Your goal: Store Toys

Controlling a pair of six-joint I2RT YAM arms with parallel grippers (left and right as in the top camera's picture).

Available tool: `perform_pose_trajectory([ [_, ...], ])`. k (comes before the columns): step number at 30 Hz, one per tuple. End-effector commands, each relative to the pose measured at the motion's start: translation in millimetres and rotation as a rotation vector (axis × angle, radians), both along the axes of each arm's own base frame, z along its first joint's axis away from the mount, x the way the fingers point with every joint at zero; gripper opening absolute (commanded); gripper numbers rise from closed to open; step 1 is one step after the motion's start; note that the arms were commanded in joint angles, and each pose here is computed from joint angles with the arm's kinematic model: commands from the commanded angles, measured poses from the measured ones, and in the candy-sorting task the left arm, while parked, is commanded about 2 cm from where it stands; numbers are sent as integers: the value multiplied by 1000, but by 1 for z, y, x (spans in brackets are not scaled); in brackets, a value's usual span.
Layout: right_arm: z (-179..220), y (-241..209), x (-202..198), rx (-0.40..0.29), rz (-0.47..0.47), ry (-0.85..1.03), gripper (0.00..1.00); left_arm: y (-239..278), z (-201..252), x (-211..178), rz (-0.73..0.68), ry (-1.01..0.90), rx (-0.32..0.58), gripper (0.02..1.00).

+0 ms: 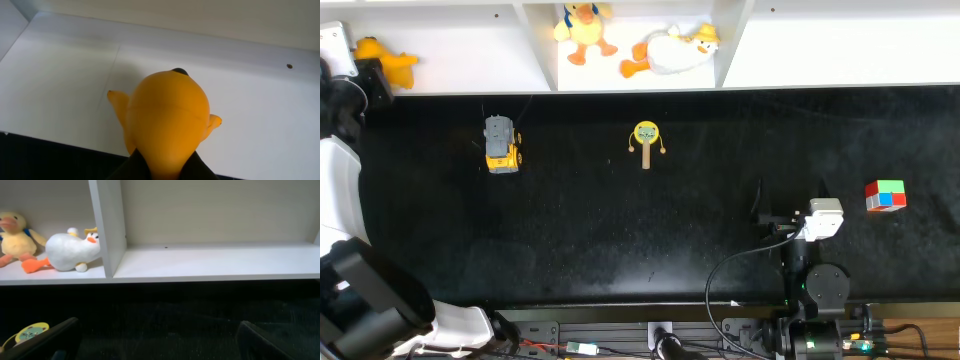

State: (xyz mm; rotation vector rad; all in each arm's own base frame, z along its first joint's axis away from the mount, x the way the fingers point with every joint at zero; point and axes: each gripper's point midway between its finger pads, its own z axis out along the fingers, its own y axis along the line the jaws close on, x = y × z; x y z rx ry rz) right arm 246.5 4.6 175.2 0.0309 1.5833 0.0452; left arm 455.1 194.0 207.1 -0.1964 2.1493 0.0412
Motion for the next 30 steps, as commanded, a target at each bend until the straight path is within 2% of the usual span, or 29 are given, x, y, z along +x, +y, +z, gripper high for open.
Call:
perform_pose_trajectory([
  [1, -3, 1, 0, 7, 6, -2, 996, -9, 26, 5, -25, -58, -3, 99],
  [5, -3, 1, 0, 7, 6, -2, 996, -9, 26, 5, -25, -58, -2, 132],
  [7, -3, 1, 0, 7, 6, -2, 993, -9, 26, 5, -26, -58, -3, 246],
  [9, -3, 1, 0, 7, 6, -2, 996, -9, 26, 5, -26, -58, -3, 472],
  [12, -3, 1, 0, 7, 6, -1, 996, -10, 27, 6, -29, -64, 2, 890],
  [13, -3, 1, 0, 7, 6, -2, 996, -10, 28, 7, -30, -67, 3, 998],
  [30, -3, 1, 0, 7, 6, -2, 996, -18, 37, 5, -42, -77, 21, 998],
])
